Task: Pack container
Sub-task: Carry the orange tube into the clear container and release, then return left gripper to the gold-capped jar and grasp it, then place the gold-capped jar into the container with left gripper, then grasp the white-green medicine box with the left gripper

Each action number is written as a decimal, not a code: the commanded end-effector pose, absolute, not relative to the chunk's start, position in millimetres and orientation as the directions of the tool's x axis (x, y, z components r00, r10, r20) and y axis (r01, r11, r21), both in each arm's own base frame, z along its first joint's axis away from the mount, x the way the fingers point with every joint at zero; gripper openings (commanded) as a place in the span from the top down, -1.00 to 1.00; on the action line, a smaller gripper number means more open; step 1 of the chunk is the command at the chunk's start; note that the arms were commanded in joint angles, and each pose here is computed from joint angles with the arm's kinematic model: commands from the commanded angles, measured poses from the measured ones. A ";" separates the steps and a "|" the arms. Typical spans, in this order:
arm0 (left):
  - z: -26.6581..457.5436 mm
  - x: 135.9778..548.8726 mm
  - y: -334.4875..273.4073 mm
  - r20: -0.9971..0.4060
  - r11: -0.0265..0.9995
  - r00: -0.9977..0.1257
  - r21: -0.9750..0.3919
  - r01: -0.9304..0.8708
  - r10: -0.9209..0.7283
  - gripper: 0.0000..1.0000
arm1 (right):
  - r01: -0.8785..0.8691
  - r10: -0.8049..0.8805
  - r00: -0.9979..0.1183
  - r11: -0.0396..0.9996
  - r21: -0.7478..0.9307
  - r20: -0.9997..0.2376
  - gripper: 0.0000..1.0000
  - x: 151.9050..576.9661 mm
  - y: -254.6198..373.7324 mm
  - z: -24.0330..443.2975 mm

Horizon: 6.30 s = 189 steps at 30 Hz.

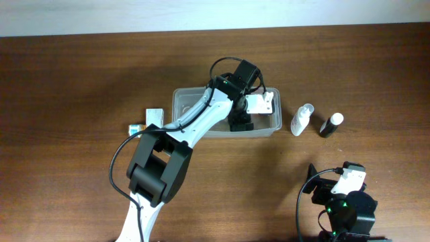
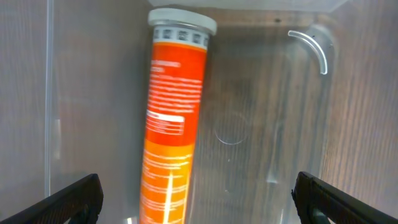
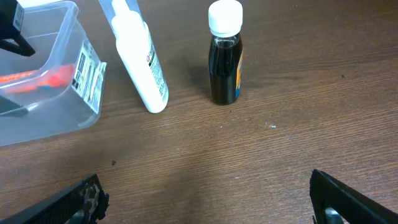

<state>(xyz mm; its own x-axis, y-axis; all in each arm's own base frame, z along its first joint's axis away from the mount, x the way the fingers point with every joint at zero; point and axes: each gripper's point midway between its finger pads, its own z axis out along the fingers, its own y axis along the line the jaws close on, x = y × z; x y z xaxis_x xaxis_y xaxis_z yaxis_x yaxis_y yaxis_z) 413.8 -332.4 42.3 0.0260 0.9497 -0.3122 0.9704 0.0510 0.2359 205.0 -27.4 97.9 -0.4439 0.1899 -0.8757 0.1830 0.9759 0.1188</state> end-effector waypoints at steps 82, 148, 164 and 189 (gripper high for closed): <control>102.4 394.0 -12.3 -0.078 0.995 -0.994 -0.057 0.083 0.079 0.04 | 0.167 0.183 -0.440 0.979 0.120 -0.879 -0.97 205.7 -24.8 97.9; 237.8 387.8 -161.8 -0.444 0.987 -0.884 0.016 0.157 0.148 -0.68 | 0.167 0.183 -0.440 0.979 0.120 -0.879 -0.97 205.7 -24.8 97.9; 70.3 360.7 -43.3 -0.024 0.996 -0.999 -0.087 -0.019 -0.021 -0.98 | 0.167 0.183 -0.440 0.979 0.120 -0.879 -0.97 205.7 -24.8 97.9; 27.3 385.7 -41.5 -0.008 0.983 -0.992 -0.130 0.128 0.128 0.32 | 0.167 0.183 -0.440 0.979 0.120 -0.879 -0.97 205.8 -24.7 97.9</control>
<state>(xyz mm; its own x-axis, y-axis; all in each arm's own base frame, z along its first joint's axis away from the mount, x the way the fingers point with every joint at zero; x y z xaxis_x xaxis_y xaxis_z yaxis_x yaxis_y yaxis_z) 372.7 -43.9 6.4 -0.9884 0.1480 0.0329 0.1431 0.9824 -0.1202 205.0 -27.4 98.1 -0.4429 0.1901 -0.8762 0.1830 0.9759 0.1192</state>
